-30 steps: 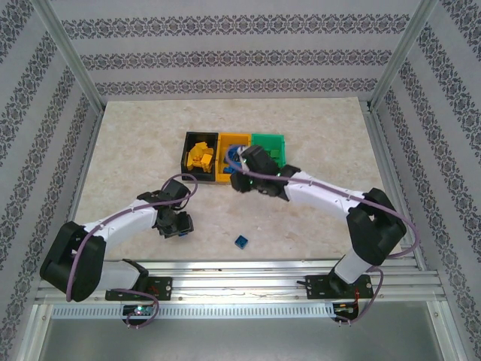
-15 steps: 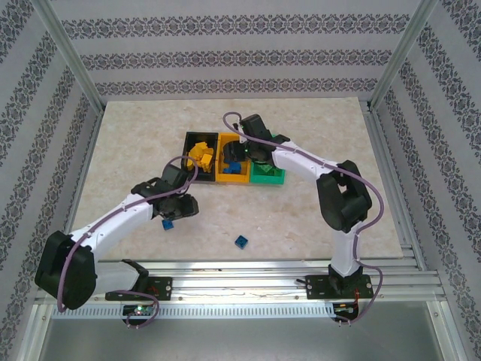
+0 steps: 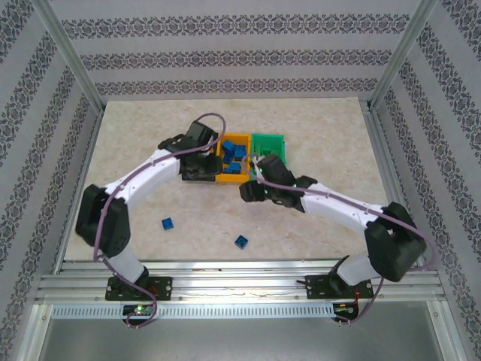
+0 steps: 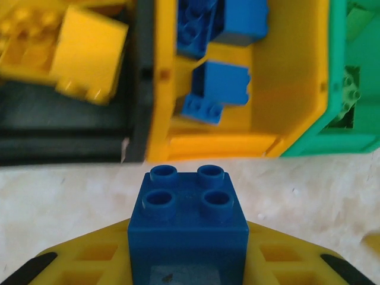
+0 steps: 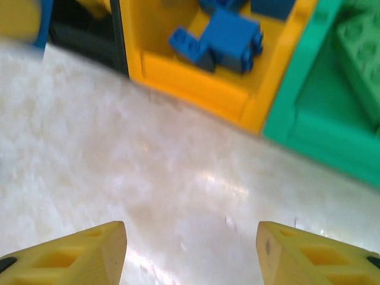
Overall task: Sort the legos into containers by color
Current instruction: Place the lego in the container, then pick up the lego from the bottom-center of the table, then pick up the lego from the bottom-left of the table, then place the lego in the container.
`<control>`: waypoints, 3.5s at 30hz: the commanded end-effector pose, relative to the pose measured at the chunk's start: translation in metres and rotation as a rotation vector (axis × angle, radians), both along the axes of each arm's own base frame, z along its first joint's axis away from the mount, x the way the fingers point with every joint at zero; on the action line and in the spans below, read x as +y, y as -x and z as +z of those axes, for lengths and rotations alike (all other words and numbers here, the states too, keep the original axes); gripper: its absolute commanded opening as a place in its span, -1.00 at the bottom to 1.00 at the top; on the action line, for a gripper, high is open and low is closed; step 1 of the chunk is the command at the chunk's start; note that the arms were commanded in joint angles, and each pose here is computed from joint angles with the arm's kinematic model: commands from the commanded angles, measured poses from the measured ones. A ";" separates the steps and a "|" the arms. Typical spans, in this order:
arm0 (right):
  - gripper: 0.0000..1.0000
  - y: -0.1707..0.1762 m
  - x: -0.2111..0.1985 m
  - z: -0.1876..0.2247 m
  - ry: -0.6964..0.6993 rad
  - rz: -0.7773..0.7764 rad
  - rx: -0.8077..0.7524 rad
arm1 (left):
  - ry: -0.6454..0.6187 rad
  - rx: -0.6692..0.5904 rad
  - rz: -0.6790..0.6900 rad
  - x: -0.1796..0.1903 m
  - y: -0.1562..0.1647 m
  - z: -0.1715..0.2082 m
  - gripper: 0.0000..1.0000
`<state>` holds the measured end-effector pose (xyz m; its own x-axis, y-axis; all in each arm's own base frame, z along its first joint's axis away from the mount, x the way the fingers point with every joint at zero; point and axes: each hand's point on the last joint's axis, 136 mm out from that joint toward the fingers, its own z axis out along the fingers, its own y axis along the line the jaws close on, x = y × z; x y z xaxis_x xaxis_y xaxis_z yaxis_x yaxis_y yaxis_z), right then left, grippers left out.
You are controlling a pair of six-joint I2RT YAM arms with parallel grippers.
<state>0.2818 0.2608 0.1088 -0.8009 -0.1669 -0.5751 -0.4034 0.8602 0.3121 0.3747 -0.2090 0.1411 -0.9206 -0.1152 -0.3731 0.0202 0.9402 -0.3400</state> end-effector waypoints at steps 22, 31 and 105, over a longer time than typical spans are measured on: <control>0.24 0.104 0.051 -0.075 0.135 0.251 0.096 | -0.098 -0.128 -0.041 0.044 0.001 0.018 0.99; 0.22 0.127 0.062 -0.081 0.150 0.308 0.137 | -0.065 -0.142 0.130 0.118 0.059 0.015 0.99; -0.56 -0.084 0.022 0.041 -0.146 -0.091 -0.107 | 0.108 0.158 0.174 0.086 0.124 -0.073 -0.78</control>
